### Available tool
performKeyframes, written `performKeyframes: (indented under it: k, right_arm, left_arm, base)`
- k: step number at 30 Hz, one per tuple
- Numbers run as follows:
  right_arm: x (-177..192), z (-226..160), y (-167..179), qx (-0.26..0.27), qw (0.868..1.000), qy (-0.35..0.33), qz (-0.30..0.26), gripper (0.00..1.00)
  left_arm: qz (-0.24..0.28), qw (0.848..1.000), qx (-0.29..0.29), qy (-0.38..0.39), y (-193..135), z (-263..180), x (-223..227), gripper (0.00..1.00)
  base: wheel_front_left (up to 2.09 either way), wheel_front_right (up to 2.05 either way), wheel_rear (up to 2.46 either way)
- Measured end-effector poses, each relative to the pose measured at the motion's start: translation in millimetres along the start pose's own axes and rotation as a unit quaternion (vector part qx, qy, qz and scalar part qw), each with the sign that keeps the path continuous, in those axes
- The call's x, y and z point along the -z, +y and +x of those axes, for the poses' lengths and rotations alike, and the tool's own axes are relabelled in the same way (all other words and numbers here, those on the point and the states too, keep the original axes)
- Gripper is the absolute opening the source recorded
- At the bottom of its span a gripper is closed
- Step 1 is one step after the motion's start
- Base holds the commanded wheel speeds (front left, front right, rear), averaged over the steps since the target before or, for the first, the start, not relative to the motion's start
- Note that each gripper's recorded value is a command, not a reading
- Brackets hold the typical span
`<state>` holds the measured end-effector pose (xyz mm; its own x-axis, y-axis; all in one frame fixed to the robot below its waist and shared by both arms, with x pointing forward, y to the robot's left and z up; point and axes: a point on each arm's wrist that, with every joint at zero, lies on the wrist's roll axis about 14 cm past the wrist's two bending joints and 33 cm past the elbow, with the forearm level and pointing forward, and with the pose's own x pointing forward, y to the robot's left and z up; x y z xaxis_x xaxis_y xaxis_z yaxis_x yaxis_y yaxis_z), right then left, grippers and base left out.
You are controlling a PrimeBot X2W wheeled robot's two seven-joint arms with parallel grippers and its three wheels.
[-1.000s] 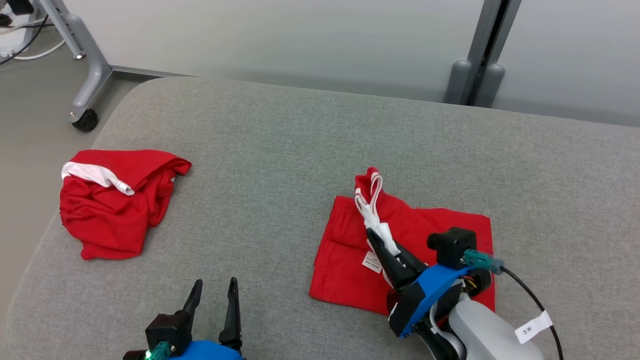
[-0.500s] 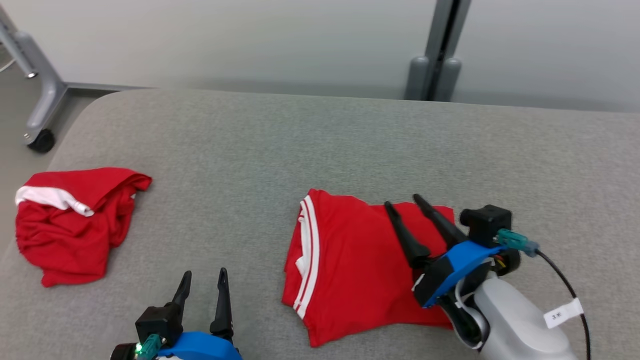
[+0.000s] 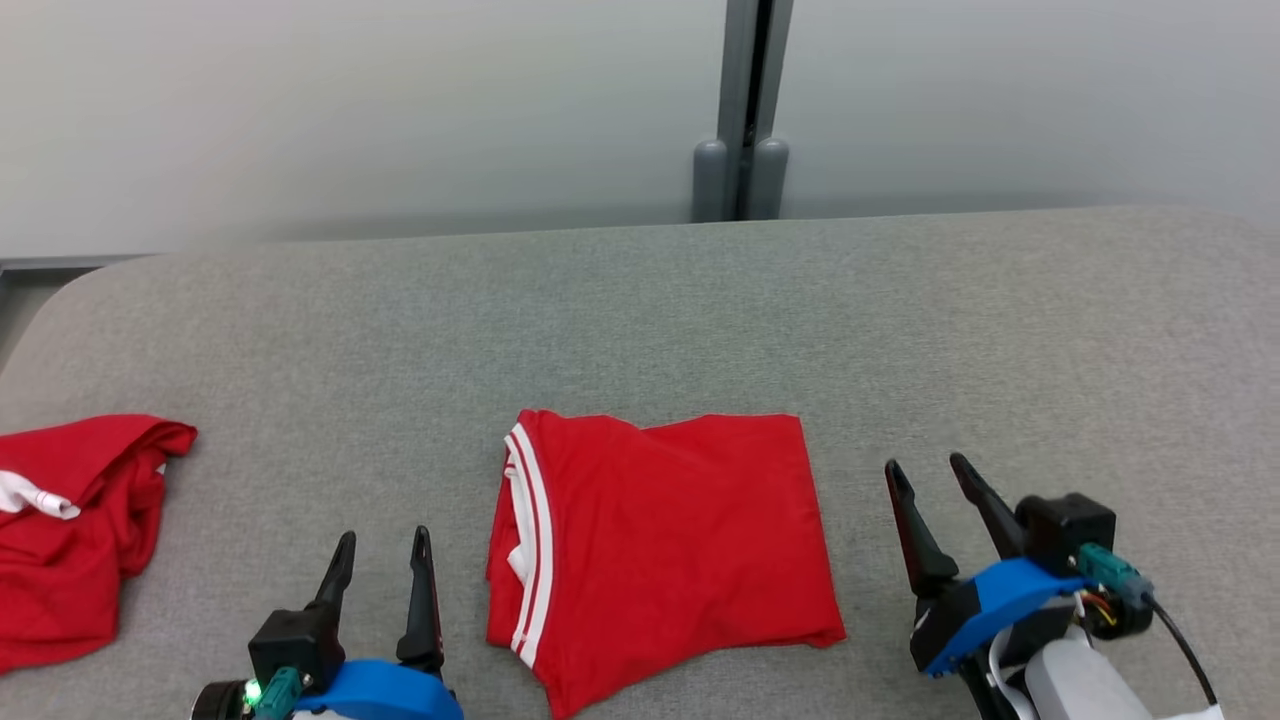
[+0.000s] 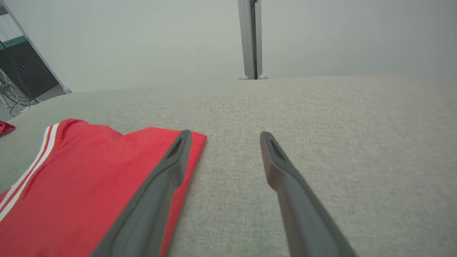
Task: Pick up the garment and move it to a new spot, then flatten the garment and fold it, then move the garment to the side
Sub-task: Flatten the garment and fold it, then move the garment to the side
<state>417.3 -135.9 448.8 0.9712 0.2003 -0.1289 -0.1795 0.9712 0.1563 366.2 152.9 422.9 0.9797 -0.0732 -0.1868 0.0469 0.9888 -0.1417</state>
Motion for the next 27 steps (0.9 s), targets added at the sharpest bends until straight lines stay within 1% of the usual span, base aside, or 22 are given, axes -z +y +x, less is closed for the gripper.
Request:
performKeyframes:
  k: [7,13,18,22,24,27]
  right_arm:
    - [15,-30,-17,0.038,0.999,0.013,0.000,1.00]
    - [23,-43,-18,0.045,0.999,0.021,0.003,1.00]
    - [24,-41,-11,0.036,0.999,0.023,0.011,1.00]
    - [32,-37,-2,0.022,0.999,0.036,0.017,1.00]
    - [36,-30,5,0.011,0.999,0.044,0.017,1.00]
    - [31,-14,18,-0.012,0.999,0.044,0.013,1.00]
  left_arm:
    - [0.001,1.000,0.009,0.004,-8,-11,5,1.00]
    - [-0.005,1.000,0.013,0.004,-13,-16,6,1.00]
    - [-0.005,1.000,0.015,0.008,-14,-19,9,1.00]
    - [-0.007,1.000,0.017,0.014,-16,-20,13,1.00]
    - [-0.009,1.000,0.016,0.019,-15,-20,16,1.00]
    - [-0.011,1.000,0.015,0.023,-13,-18,18,1.00]
  base:
    - [0.00,0.00,0.00]
    - [0.00,0.00,0.00]
    - [0.00,0.00,0.00]
    - [0.00,0.00,0.00]
    - [0.00,0.00,0.00]
    - [0.00,0.00,0.00]
